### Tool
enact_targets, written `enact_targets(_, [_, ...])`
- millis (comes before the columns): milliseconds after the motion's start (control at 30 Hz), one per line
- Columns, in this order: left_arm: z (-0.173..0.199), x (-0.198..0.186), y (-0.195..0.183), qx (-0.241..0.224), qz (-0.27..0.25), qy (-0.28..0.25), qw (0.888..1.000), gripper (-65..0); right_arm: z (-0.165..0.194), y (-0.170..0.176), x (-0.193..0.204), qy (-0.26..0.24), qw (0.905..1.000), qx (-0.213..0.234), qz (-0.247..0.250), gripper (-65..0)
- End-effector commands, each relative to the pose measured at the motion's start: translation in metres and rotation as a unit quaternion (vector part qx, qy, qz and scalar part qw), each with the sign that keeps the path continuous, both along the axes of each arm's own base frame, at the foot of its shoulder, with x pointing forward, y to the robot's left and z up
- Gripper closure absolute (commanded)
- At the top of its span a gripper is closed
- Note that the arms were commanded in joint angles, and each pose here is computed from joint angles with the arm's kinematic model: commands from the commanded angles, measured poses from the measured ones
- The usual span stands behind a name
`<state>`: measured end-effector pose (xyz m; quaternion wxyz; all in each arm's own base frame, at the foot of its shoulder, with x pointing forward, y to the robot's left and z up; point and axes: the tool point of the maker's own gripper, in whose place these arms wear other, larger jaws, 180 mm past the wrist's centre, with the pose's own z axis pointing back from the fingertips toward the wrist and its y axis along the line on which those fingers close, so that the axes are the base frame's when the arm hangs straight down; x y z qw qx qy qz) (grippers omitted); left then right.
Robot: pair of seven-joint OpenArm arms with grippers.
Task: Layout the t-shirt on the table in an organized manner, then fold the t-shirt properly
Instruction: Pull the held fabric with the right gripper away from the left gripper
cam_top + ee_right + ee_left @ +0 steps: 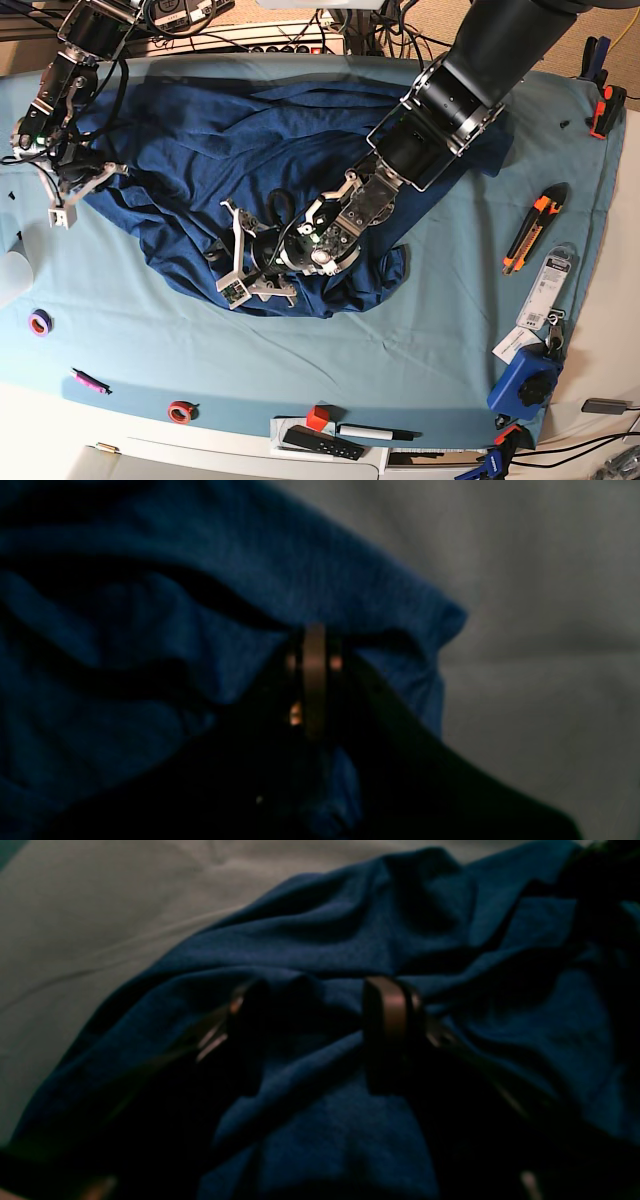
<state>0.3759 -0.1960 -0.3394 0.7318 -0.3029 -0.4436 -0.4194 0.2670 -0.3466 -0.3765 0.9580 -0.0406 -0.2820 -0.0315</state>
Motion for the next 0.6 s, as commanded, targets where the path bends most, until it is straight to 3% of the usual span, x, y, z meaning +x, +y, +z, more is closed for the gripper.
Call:
enact_targets(0, [0.028, 0.009, -0.012, -0.029, -0.005, -0.025, 0.999, -29.3, 0.016, -0.006, 0.011, -0.027, 0.9996, -0.012, 0.005, 0.0])
enact_targets(300, [0.025, 0.008, -0.010, -0.020, -0.006, -0.020, 1.000, -29.3, 0.022, 0.011, -0.001, -0.014, 0.9996, 0.010, 0.024, 0.0])
enact_targets(567, [0.024, 0.008, -0.010, -0.019, -0.006, -0.019, 1.000, -29.3, 0.040, 0.020, -0.019, -0.026, 0.9978, -0.030, 0.053, 0.0])
